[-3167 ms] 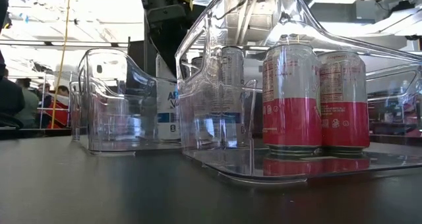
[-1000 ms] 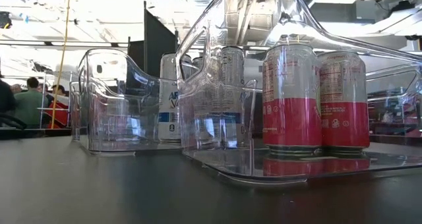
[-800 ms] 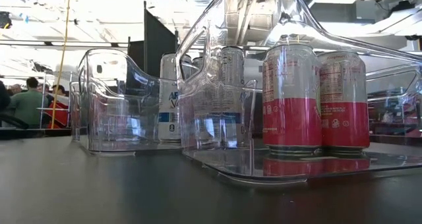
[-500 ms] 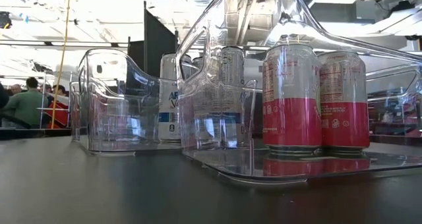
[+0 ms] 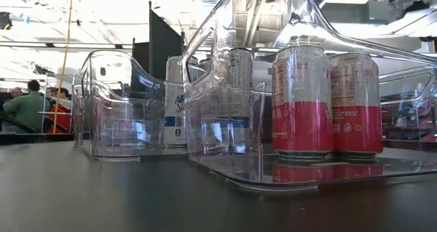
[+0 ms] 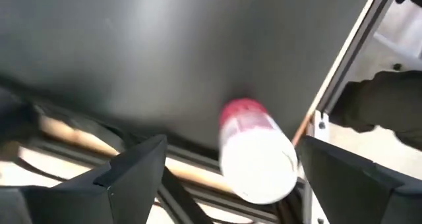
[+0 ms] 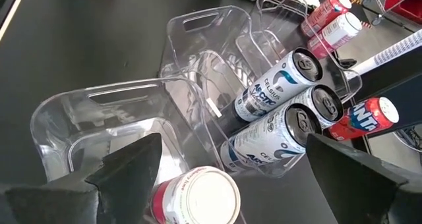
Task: Sort soda cans
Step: Put the bottom pink soda can in the bottom right transparent bin
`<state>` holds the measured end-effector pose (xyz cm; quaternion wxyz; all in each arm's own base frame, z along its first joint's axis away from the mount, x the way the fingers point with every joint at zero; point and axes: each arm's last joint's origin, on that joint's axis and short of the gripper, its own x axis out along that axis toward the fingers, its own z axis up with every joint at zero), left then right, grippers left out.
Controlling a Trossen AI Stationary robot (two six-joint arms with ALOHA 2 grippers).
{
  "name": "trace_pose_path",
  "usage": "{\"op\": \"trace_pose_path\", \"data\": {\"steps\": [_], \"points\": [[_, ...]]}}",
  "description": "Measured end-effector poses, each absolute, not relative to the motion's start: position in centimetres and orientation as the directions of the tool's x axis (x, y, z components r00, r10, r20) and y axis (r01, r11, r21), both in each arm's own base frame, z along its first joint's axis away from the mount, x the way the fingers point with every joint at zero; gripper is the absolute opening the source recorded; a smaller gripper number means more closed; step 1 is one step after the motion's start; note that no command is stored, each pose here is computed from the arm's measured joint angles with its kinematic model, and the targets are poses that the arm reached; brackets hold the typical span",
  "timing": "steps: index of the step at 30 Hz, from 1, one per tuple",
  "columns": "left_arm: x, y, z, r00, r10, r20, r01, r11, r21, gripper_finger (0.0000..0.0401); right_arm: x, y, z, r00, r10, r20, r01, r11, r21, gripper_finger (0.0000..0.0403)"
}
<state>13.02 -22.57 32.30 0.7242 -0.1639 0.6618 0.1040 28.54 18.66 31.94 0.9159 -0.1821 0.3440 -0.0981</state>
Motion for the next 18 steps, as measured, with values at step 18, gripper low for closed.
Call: {"op": "trace_pose_path", "data": {"steps": [18], "points": [[10.5,-25.2,28.5,0.078,-0.137,-0.988,-0.507,0.848,-0.157,0.0347,29.2,18.2,32.2,0.76,-0.307,-0.572,0.045,0.904,-0.425,0.0395]]}}
